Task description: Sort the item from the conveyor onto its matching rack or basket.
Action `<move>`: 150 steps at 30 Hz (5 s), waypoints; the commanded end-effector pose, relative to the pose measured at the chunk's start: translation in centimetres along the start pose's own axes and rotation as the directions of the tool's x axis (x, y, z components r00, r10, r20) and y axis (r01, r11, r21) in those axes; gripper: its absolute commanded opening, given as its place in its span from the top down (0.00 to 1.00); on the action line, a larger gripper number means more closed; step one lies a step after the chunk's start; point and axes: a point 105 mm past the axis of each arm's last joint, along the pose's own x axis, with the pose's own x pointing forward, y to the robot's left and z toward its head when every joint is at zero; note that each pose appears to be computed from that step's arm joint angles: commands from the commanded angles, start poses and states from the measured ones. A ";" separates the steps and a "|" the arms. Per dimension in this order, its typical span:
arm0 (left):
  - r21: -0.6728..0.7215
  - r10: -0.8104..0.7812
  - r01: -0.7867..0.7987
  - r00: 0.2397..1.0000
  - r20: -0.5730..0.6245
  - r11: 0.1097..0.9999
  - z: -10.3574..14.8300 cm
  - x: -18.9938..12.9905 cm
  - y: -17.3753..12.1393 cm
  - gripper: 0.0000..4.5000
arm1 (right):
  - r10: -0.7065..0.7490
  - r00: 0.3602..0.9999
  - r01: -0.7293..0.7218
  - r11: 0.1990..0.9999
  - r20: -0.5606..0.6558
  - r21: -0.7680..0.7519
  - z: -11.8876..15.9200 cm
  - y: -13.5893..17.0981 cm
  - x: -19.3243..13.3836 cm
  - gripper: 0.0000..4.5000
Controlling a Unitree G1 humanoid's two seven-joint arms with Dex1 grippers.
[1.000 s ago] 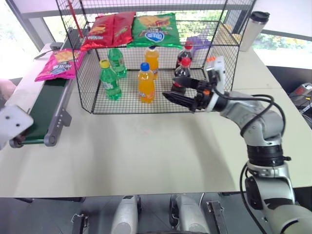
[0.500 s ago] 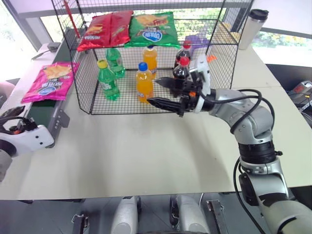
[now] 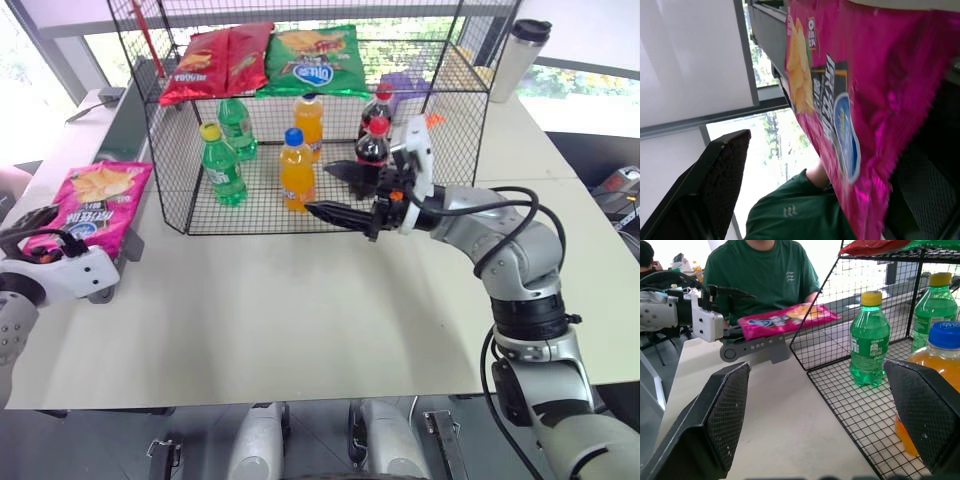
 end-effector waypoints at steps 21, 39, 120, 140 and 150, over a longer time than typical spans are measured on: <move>0.017 0.034 -0.034 0.999 -0.032 0.999 -0.3 1.3 1.3 0.98 | -0.041 0.998 0.045 0.997 0.054 -0.064 1.3 0.1 -0.6 0.01; -0.650 -0.201 0.382 0.920 0.337 0.657 0.7 -13.4 14.0 0.98 | -0.055 0.979 0.051 0.998 0.196 0.025 4.9 -4.4 -4.1 0.01; -0.440 0.189 0.857 0.401 0.896 0.267 16.6 -2.5 12.9 0.00 | -0.563 0.737 0.648 0.428 0.375 -0.631 16.2 -5.4 -12.9 1.00; -0.518 0.265 0.830 0.462 0.846 0.208 16.6 -2.8 11.2 0.00 | -0.659 0.680 0.084 -0.367 0.323 -0.926 13.0 -12.4 -7.9 1.00; -0.519 0.289 0.835 0.459 0.840 0.183 16.7 -2.7 10.8 0.00 | -0.714 0.580 -0.025 -0.497 0.392 -0.868 13.5 -14.0 -11.4 1.00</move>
